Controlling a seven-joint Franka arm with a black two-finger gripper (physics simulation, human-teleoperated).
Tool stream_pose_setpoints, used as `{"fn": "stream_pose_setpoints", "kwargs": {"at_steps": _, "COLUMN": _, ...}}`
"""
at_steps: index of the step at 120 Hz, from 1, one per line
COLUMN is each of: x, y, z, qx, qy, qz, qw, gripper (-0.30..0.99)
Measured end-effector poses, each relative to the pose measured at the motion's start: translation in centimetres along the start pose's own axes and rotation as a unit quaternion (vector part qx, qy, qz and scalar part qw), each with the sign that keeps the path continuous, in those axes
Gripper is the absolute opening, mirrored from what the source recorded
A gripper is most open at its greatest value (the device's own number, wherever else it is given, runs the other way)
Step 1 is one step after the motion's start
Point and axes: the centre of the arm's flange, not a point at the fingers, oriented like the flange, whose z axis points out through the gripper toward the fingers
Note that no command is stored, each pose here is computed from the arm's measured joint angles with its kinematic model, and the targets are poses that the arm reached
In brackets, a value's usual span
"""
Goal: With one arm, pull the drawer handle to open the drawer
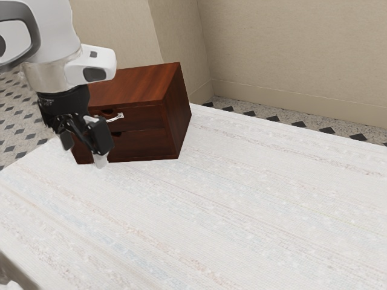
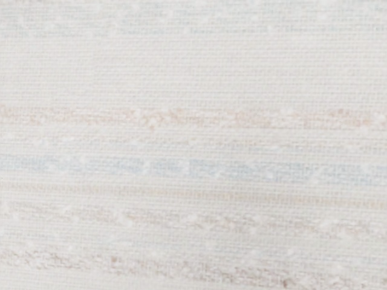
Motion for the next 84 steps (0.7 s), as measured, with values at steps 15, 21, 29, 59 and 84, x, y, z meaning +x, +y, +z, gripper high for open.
{"fn": "stream_pose_setpoints", "kwargs": {"at_steps": 15, "x": 0.2, "y": -0.3, "z": -0.7, "qx": 0.001, "qy": 0.035, "qz": -0.016, "qw": 0.999, "gripper": 0.69}}
{"fn": "stream_pose_setpoints", "kwargs": {"at_steps": 21, "x": -0.2, "y": 0.1, "z": -0.5, "qx": -0.012, "qy": 0.031, "qz": -0.016, "qw": 0.999, "gripper": 0.69}}
{"fn": "stream_pose_setpoints", "kwargs": {"at_steps": 29, "x": -0.4, "y": 0.1, "z": -0.4, "qx": -0.016, "qy": 0.033, "qz": 0.001, "qw": 0.999, "gripper": 0.69}}
{"fn": "stream_pose_setpoints", "kwargs": {"at_steps": 59, "x": 0.2, "y": -4.2, "z": 0.5, "qx": -0.002, "qy": 0.069, "qz": 0.148, "qw": 0.987, "gripper": 0.69}}
{"fn": "stream_pose_setpoints", "kwargs": {"at_steps": 84, "x": -0.7, "y": -5.4, "z": 6.8, "qx": -0.002, "qy": 0.092, "qz": 0.270, "qw": 0.958, "gripper": 0.69}}
